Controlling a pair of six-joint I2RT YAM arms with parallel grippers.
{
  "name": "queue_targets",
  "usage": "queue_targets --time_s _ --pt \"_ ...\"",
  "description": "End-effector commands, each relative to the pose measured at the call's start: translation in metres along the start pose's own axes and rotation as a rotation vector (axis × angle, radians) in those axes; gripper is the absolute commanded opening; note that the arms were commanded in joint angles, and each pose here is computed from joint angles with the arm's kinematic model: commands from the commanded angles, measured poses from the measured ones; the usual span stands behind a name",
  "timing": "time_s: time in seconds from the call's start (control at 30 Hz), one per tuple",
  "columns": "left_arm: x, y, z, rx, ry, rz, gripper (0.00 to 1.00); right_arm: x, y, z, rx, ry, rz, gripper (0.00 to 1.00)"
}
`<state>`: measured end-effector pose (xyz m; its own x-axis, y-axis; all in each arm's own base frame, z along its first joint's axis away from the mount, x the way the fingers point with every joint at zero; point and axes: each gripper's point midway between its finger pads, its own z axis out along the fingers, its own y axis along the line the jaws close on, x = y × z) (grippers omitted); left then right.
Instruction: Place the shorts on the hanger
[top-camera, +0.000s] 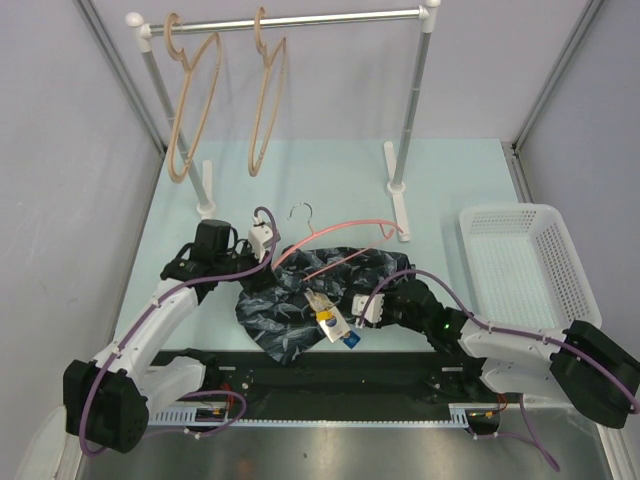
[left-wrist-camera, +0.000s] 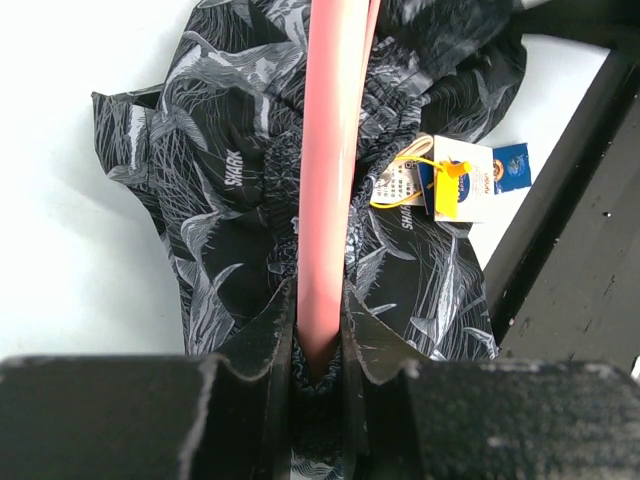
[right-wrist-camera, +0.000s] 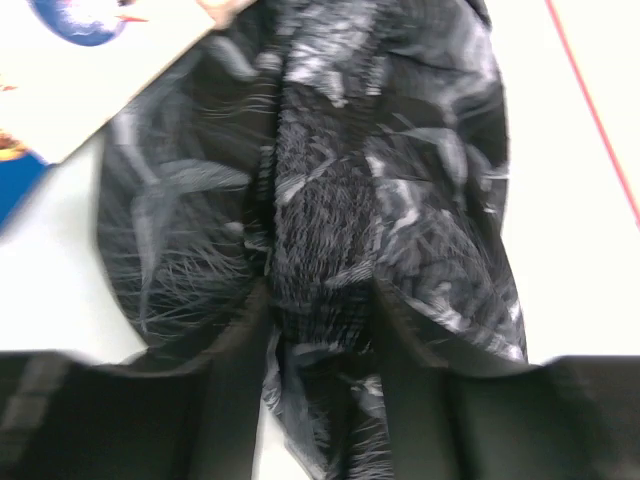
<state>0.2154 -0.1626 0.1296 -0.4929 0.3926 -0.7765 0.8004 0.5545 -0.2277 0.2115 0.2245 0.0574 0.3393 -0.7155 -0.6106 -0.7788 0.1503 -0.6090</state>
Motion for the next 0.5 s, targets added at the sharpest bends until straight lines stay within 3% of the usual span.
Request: queue_targets --time_s 0.0,0.03,0.17,0.47 --pt "-0.017 -0.003 -0.001 0.025 -0.07 0.027 0.0 -0.016 -0.052 0.002 0.148 -0.018 0.117 0.37" --pt "-0.019 -0.002 -0.002 0.024 -0.074 0.035 0.0 -0.025 -0.067 0.001 0.176 -0.032 0.159 0.3" --pt "-0.02 -0.003 -0.002 0.029 -0.07 0.043 0.0 -0.025 -0.091 -0.002 0.208 -0.027 0.252 0.2" --pt "-0.021 -0.001 -0.002 0.03 -0.071 0.042 0.0 -0.038 -0.089 0.005 0.116 -0.067 0.258 0.26"
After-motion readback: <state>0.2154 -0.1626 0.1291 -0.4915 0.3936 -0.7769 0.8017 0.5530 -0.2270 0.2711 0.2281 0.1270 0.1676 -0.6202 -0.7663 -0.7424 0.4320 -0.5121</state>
